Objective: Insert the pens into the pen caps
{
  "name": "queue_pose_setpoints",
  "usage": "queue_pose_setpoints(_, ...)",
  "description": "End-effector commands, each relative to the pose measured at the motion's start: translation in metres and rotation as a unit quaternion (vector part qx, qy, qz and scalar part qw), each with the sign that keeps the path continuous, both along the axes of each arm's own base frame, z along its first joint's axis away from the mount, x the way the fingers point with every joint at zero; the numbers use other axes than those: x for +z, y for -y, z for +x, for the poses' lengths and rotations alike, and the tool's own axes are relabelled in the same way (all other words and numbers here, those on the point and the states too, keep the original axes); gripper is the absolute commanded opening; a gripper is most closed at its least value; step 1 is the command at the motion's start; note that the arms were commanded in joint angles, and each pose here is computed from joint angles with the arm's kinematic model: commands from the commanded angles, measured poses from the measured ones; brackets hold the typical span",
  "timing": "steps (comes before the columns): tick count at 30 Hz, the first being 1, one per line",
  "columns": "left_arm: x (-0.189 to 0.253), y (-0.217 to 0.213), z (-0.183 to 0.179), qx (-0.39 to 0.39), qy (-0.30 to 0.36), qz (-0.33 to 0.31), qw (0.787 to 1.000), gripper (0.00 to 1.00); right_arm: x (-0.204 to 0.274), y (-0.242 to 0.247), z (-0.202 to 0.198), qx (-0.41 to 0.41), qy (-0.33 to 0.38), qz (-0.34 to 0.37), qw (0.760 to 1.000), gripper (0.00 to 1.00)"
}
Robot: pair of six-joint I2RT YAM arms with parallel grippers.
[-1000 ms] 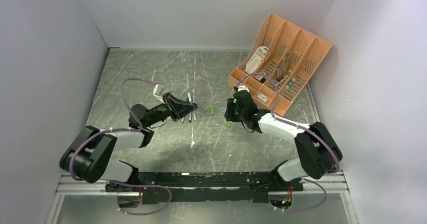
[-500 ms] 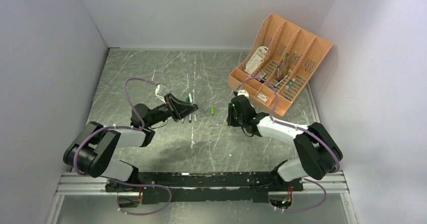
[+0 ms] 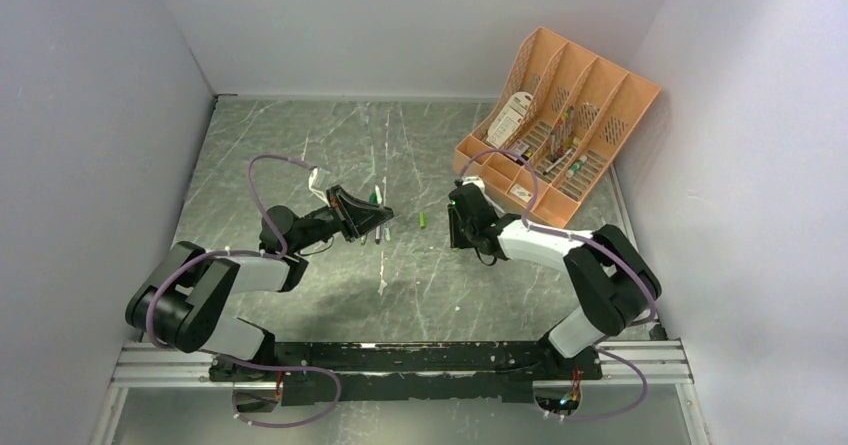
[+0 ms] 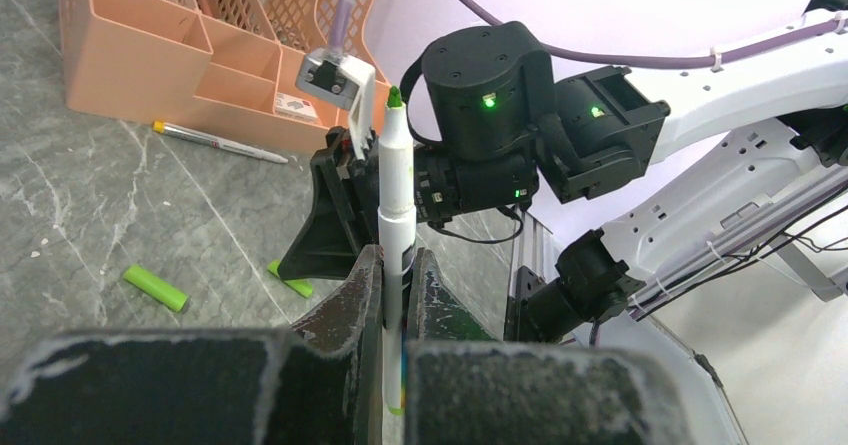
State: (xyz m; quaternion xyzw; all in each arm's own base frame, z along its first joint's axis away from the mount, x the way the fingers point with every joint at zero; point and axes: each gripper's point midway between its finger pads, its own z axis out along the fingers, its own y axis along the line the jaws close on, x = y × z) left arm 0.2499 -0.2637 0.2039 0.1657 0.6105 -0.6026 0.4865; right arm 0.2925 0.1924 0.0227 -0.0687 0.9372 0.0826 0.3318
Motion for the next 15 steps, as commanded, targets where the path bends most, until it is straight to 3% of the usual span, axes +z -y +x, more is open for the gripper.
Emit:
queue_pose_setpoints(1, 0.003, 0.001, -0.001, -0.003, 0.018, 0.000, 1.000, 0.07, -0.001, -0.006, 0.006, 0.022, -0.004, -0.018, 1.000, 0.30)
queue_pose_setpoints(12, 0.005, 0.000, -0.002, 0.006, 0.023, 0.009, 1.000, 0.07, -0.006, -0.018, -0.006, 0.046, -0.026, -0.034, 0.998, 0.23)
queue_pose_setpoints(15, 0.004, 0.001, -0.003, 0.007, 0.025, 0.013, 1.000, 0.07, -0.008, -0.015, -0.011, 0.042, -0.030, -0.037, 0.998, 0.26)
